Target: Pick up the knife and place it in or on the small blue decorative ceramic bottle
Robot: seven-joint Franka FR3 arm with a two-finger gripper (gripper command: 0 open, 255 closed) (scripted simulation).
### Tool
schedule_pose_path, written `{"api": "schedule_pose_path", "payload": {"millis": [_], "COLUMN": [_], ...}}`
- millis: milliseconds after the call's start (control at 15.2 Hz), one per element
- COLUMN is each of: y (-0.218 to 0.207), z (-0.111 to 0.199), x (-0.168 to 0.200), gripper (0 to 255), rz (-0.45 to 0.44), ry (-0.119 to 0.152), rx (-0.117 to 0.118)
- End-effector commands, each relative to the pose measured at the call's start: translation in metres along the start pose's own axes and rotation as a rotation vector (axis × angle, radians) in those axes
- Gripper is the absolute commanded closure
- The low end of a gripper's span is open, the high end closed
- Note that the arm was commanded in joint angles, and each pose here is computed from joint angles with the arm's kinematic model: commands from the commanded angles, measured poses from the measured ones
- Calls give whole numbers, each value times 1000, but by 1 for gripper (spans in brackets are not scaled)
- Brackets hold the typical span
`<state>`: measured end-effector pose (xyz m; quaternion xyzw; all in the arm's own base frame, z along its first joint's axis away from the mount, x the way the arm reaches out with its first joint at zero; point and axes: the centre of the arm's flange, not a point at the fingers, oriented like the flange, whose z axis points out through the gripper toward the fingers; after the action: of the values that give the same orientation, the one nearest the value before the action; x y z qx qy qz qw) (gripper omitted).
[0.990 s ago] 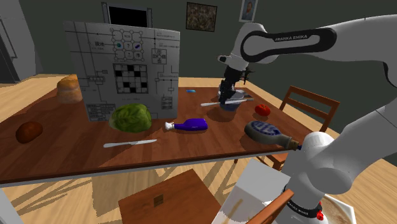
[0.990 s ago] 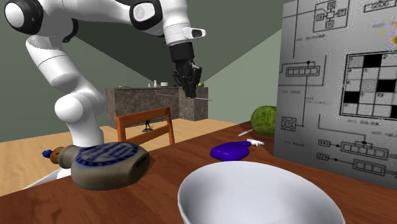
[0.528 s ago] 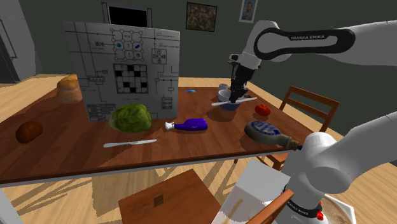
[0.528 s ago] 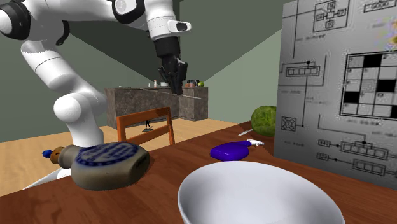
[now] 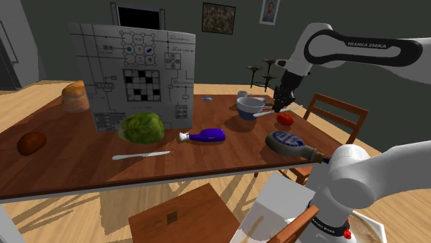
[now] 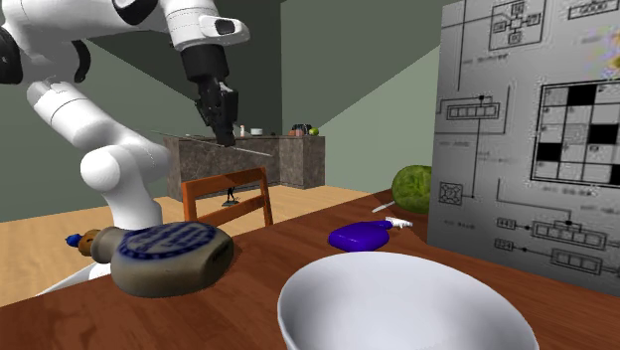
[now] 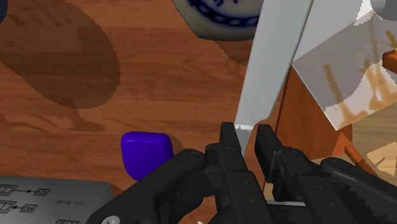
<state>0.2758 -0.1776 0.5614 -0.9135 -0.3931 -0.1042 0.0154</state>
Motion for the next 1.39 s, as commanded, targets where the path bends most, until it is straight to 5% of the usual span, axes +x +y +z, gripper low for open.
{"api": "schedule_pose_path", "payload": {"millis": [0, 330, 1320], "y": [-6, -21, -26], "z": [-7, -26, 52], "x": [-25, -98, -114], "gripper": [255, 255, 255], "rz": [-1, -1, -1], "ry": [0, 0, 0], "rx": [1, 1, 1]}}
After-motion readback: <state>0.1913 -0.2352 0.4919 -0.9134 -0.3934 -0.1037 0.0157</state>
